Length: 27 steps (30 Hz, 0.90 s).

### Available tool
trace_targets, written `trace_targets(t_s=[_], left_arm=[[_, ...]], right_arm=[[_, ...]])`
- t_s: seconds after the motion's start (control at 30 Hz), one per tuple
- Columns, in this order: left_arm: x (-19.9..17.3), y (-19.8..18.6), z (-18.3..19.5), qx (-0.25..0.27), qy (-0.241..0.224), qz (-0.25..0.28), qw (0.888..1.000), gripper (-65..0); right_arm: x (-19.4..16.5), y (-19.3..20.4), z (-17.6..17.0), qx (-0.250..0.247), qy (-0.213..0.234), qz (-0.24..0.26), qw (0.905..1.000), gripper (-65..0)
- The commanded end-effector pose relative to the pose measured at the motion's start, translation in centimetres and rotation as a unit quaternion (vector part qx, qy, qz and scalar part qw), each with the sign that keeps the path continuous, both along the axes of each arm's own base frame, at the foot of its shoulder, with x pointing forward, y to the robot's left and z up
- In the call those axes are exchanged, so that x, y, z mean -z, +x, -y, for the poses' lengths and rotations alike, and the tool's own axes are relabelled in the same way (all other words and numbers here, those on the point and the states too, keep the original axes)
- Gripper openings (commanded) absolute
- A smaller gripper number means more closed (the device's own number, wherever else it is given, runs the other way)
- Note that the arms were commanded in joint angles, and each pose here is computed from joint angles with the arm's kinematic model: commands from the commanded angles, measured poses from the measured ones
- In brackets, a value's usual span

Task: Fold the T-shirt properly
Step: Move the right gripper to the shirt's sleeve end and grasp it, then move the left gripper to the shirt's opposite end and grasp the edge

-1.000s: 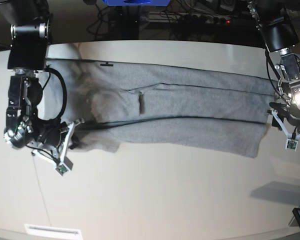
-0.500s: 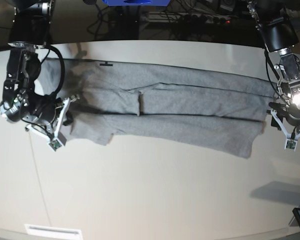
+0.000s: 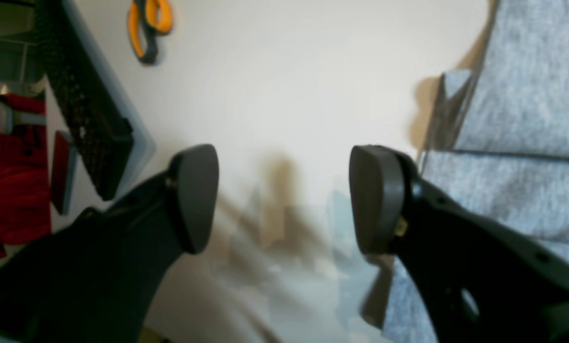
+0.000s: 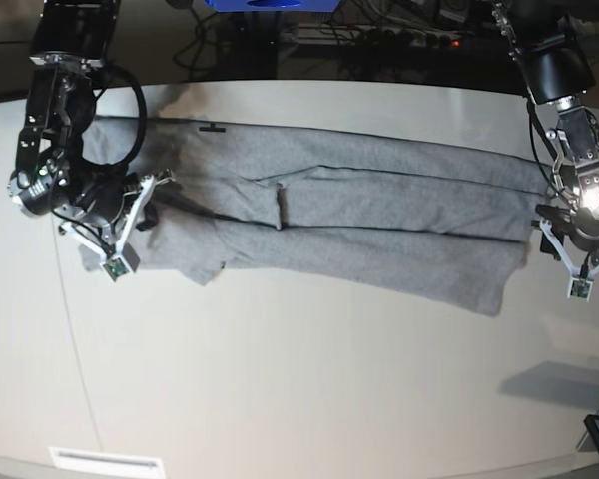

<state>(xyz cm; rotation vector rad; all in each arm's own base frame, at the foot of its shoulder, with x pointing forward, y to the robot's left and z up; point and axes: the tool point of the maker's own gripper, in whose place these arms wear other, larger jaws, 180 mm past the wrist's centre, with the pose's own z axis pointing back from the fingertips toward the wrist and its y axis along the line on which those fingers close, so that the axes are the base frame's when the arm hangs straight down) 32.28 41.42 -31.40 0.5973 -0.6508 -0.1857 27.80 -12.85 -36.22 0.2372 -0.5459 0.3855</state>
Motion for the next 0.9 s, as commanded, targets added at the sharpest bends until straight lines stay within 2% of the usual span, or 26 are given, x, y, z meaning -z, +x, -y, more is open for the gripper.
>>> trace_targets(t_s=[0.0, 0.2, 0.37, 0.47, 0.63, 0.87], left_arm=[[-2.0, 0.7, -0.8, -0.002, 0.017, 0.023, 1.000, -22.8], [-2.4, 1.3, -0.7, 0.001, 0.017, 0.030, 0.999, -22.8], [0.0, 1.5, 0.5, 0.022, 0.015, -0.010, 1.000, -22.8], [0.5, 1.6, 1.1, 0.028, 0.010, -0.014, 0.999, -22.8], [0.2, 1.8, 1.3, 0.031, 0.010, -0.008, 0.999, -22.8], [-2.8, 3.2, 1.9, 0.041, 0.020, 0.034, 0.998, -22.7]], right_arm=[[-0.8, 0.5, 0.0, -0.001, 0.005, 0.018, 0.9998, -64.9], [0.1, -0.8, 0.0, 0.001, 0.005, 0.002, 1.0000, -64.9], [0.8, -1.8, 0.0, 0.001, 0.005, -0.010, 0.9999, -64.9], [1.0, -2.0, 0.1, 0.002, 0.004, -0.013, 0.9999, -64.9], [1.5, -2.7, 0.1, 0.003, 0.003, -0.022, 0.9997, -64.9], [1.6, -2.7, 0.3, 0.041, 0.016, -0.035, 0.9984, -63.0]])
